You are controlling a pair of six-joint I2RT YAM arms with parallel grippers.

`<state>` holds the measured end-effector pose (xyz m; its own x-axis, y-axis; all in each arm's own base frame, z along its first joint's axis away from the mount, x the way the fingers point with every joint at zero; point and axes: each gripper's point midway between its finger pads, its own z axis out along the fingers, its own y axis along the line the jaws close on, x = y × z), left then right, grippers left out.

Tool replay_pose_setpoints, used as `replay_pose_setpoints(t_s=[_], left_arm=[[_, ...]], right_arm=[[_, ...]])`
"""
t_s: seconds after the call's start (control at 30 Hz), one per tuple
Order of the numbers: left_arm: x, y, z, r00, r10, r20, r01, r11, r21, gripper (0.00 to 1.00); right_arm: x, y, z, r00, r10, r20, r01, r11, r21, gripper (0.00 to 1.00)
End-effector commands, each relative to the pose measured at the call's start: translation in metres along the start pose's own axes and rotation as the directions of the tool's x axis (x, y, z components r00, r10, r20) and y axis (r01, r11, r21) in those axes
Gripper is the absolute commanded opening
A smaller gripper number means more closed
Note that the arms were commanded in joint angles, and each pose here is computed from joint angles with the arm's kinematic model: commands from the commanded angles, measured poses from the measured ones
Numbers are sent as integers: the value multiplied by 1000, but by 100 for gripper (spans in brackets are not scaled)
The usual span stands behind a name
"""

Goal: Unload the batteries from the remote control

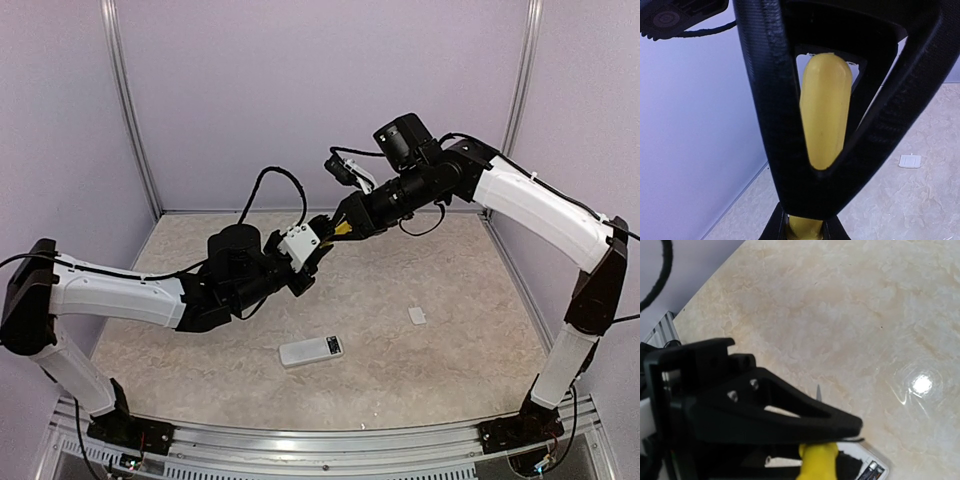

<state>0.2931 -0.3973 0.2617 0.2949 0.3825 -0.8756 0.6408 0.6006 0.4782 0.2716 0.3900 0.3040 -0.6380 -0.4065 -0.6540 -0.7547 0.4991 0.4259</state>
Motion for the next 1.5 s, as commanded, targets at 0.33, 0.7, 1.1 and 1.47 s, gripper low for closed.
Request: replay_pose_setpoints(t_s=[0.33,0.7,1.1,1.47], left_arm=[[-4,-7,6,1000,18,2,-18,1000,24,0],[-5,-2,-9,1000,10,4,-10,1000,10,98],[52,-43,-79,984,-19,-176,67,961,268,99],[93,-72,-104,955,-127,-269,222,906,361,96]], right_arm=[[7,2,4,999,-12,-39,12,1000,10,15],[12,-23,-9,1000,-28,-4,28,985,172,0],[37,-39,-34,999,-19,-38,27,975,221,0],[61,-28,-29,985,-84,-149,104,986,134,0]])
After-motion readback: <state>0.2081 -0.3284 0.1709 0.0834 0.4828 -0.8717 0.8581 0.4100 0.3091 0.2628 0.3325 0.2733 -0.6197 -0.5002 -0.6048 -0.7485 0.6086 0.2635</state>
